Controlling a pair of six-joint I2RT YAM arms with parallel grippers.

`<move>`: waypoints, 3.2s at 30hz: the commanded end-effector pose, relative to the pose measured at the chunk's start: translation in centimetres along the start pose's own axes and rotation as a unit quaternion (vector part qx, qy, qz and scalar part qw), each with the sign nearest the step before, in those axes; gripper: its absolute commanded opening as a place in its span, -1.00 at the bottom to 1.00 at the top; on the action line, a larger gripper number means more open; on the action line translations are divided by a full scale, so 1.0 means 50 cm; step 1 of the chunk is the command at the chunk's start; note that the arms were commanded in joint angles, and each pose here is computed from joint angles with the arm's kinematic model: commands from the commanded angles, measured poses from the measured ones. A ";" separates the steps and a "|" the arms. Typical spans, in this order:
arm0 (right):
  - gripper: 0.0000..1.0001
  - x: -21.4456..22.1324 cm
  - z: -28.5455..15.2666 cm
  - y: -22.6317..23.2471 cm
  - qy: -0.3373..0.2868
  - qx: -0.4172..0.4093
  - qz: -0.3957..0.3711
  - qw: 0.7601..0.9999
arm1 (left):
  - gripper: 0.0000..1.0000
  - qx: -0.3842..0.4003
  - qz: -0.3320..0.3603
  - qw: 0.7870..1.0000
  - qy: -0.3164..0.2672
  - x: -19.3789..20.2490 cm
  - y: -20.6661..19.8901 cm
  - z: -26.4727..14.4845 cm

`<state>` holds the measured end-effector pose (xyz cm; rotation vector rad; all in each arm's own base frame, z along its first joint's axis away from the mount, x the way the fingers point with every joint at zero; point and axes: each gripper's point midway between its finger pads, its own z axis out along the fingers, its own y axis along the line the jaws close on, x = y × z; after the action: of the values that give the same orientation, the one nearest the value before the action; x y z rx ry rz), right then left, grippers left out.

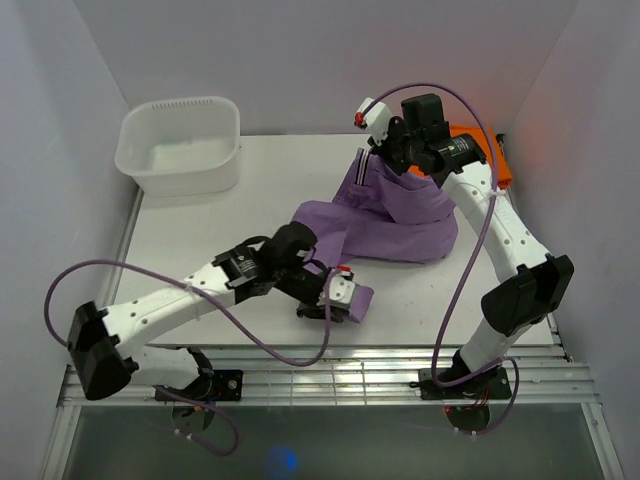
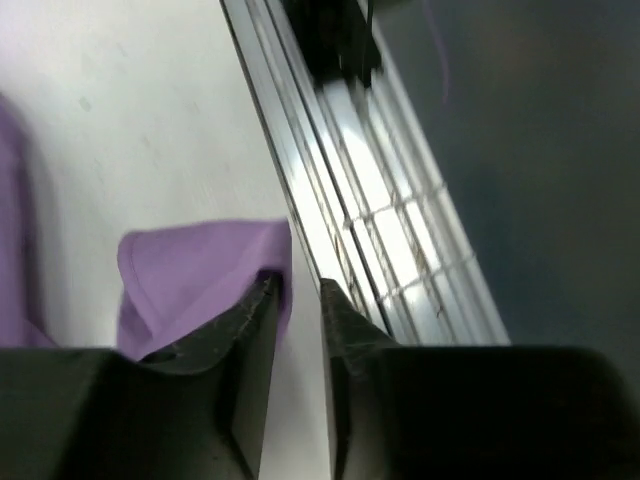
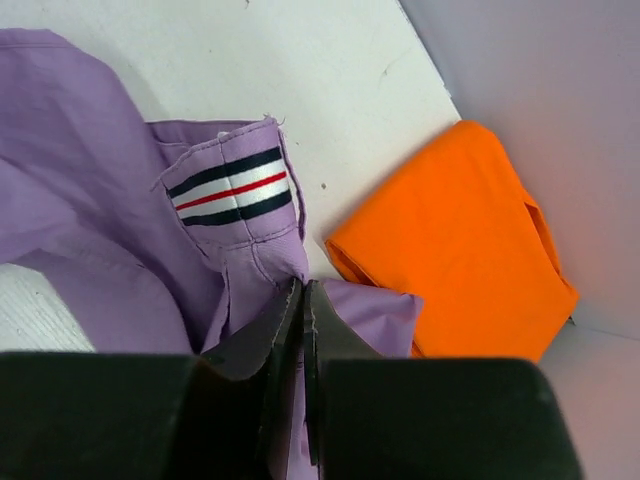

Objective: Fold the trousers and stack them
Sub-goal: Move the trousers to the center of the board, then flatten the trousers out

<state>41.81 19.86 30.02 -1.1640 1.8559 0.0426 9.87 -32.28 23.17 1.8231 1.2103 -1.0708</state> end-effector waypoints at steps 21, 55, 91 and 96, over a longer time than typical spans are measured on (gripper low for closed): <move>-0.85 -0.113 -0.222 -0.027 -0.181 0.075 -0.041 0.980 | 0.87 -0.343 -0.355 0.865 -0.087 0.225 0.431 -0.327; -0.85 -0.224 -0.335 -0.068 -0.296 0.128 -0.024 0.946 | 0.96 -0.322 -0.203 0.923 -0.049 0.216 0.485 -0.261; -0.85 -0.199 -0.499 -0.045 -0.347 0.203 -0.069 0.913 | 0.71 -0.372 -0.065 0.924 -0.062 0.106 0.592 -0.229; -0.85 -0.192 -0.502 -0.013 -0.358 0.179 -0.085 0.912 | 0.96 -0.357 0.002 0.932 -0.064 0.069 0.547 -0.239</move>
<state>28.33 15.04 46.54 -0.9288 1.2490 0.0652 41.66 -29.55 23.57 1.1158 1.4417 -0.6179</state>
